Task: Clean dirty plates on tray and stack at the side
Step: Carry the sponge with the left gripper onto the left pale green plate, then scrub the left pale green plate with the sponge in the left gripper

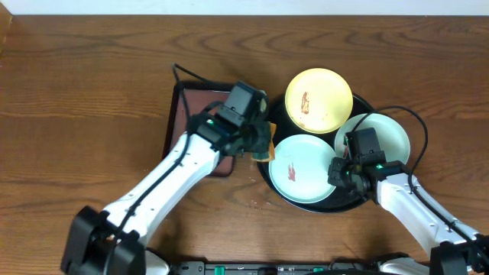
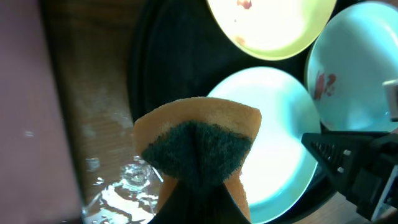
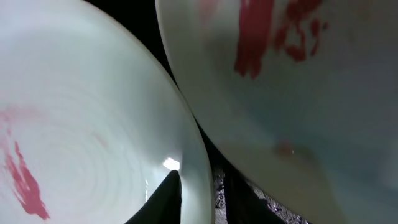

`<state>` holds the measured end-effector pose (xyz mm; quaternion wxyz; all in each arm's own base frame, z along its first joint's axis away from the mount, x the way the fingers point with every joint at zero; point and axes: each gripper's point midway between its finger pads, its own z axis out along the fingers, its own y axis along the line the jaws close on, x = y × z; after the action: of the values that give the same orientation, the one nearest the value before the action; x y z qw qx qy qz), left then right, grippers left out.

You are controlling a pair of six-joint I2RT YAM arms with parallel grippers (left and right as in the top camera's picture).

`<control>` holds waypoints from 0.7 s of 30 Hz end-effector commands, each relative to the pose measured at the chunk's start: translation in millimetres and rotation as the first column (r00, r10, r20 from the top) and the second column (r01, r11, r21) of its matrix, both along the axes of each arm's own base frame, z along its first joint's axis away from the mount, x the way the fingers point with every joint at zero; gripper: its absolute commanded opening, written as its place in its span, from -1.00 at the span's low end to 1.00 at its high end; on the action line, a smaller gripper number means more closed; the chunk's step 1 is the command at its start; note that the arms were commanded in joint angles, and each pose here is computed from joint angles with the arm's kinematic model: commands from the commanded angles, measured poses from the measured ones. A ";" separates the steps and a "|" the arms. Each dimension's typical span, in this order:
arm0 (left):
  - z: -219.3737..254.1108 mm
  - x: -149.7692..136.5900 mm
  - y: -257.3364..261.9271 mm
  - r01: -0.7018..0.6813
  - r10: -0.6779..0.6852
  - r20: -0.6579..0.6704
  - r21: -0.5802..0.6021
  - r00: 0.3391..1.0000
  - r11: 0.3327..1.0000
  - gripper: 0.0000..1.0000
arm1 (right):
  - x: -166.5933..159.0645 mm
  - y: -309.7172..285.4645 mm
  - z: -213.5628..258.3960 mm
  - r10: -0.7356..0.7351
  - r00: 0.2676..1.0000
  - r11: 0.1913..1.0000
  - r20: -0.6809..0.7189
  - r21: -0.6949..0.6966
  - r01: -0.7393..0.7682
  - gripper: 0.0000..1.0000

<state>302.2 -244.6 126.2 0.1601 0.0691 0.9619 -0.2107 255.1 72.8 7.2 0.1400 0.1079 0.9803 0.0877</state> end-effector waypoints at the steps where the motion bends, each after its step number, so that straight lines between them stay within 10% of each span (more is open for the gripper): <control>1: -11.1 1.2 -11.6 -0.013 0.013 -0.021 0.009 1.000 1.000 -0.85 | -1.1 -1.3 -4.2 -0.014 1.000 1.000 -0.007 -0.010 0.014 -0.53; 10: -36.1 -4.3 -48.4 0.042 -0.042 -0.027 -0.002 0.999 0.999 -0.85 | 5.8 0.8 -26.4 -0.018 0.999 1.000 -0.034 -0.011 0.018 -0.98; 21: -106.0 -18.2 -94.7 0.029 -0.031 -0.137 -0.020 0.990 0.999 -0.85 | -0.1 -0.6 -28.0 -0.027 0.998 1.000 -0.059 -0.015 0.027 -0.98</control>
<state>285.0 -332.2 33.5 0.1061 0.0854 0.9649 -0.2246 272.7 83.7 0.3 0.1471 0.1164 0.9758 0.1126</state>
